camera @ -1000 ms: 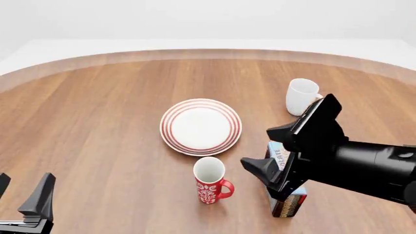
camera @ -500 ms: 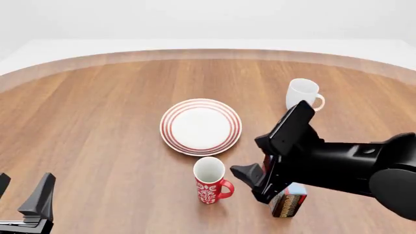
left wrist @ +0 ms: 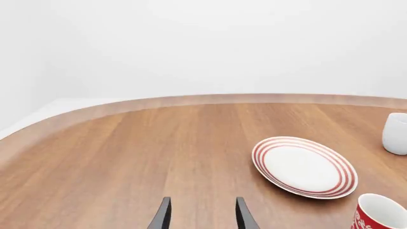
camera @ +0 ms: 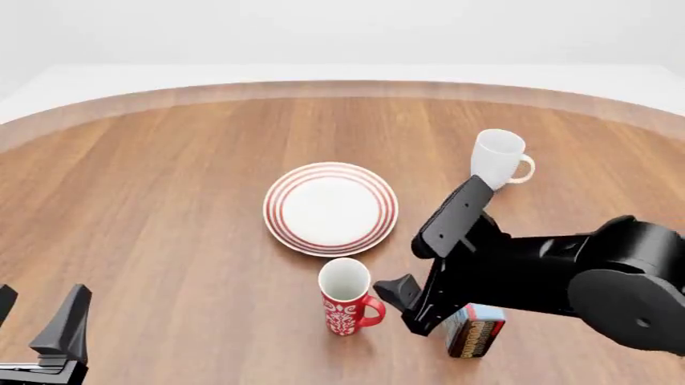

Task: Pick up the red mug and put it on the plate

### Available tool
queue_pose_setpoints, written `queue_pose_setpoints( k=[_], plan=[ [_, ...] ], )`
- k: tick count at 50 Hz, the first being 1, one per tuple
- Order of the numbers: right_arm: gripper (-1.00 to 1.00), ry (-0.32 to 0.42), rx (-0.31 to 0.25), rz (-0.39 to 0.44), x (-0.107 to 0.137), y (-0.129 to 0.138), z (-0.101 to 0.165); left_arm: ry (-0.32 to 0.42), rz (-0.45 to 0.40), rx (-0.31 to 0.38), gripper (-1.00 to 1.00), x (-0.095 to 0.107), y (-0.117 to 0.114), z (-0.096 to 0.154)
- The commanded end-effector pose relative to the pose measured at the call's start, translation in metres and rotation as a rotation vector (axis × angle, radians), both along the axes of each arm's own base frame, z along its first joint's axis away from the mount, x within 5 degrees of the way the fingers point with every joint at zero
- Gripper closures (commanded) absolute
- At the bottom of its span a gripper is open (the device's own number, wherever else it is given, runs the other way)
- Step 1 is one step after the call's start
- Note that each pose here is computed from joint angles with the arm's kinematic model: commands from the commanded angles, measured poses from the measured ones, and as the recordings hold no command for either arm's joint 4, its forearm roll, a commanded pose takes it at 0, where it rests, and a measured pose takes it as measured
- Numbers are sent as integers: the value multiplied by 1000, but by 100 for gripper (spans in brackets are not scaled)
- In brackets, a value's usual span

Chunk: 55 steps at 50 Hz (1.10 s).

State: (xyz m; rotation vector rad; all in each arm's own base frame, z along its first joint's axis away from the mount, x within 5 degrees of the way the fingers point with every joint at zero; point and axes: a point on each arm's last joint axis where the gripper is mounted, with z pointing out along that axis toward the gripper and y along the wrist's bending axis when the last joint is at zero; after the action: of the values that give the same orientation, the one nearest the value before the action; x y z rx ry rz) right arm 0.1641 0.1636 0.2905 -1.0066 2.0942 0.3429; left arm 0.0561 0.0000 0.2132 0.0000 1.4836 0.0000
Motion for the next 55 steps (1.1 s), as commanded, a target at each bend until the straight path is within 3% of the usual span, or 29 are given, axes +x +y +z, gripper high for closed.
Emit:
queue_pose_setpoints(
  k=[1, 55],
  plan=[
    [-100, 24, -14, -6, 6, 6, -7, 0, 0, 0, -100, 0, 0, 0],
    [-100, 67, -47, -40, 27, 16, -58, 0, 0, 0, -100, 0, 0, 0]
  ],
)
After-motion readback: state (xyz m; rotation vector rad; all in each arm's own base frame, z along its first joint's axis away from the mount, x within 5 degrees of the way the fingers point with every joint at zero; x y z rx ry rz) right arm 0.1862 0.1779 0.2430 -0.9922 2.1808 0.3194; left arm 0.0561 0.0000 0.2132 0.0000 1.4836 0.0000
